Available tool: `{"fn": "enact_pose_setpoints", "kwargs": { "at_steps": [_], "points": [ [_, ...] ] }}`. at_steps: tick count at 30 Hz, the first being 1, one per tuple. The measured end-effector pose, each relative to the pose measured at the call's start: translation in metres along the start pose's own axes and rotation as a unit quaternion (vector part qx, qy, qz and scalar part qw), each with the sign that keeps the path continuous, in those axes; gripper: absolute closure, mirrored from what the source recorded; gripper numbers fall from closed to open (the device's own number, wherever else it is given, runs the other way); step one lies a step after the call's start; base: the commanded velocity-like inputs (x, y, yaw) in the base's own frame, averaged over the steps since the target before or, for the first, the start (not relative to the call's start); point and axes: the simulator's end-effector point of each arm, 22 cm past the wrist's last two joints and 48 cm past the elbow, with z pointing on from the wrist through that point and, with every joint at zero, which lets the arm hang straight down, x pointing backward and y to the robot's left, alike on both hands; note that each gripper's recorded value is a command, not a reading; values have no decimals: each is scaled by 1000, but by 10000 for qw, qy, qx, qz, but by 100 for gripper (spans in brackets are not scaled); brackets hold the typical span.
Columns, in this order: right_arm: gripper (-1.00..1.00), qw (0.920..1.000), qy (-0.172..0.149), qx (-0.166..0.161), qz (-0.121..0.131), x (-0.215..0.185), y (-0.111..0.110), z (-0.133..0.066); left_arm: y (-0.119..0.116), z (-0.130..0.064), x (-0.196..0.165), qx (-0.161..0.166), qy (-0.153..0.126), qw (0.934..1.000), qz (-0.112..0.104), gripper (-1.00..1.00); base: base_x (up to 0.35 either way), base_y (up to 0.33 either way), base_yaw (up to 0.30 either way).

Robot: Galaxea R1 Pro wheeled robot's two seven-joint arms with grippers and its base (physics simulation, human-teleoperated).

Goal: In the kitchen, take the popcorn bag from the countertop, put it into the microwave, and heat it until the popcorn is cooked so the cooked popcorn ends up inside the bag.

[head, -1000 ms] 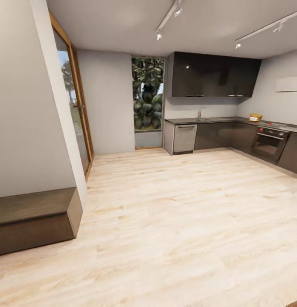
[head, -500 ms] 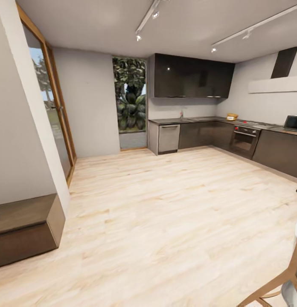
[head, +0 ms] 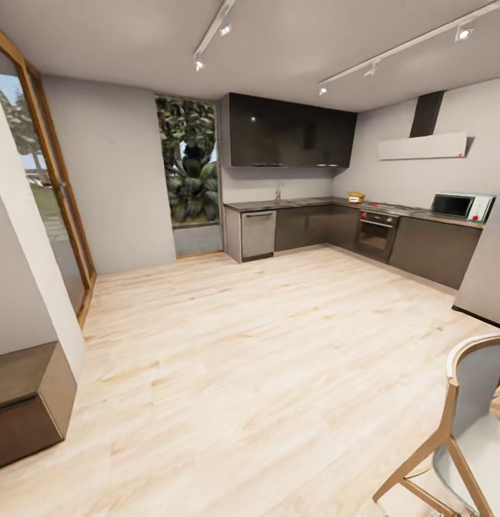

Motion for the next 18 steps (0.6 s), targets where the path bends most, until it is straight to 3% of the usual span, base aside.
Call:
{"fn": "enact_pose_setpoints", "kwargs": {
  "at_steps": [14,18],
  "points": [
    [-100,10000,10,-18,-8,0,1,0,1,0,0,-12,-5,10000,-27,-100,3,0,-10],
    [-100,10000,1,-21,-54,0,3,0,2,0,0,-12,2,10000,-20,-100,241,0,0]
  ]
}}
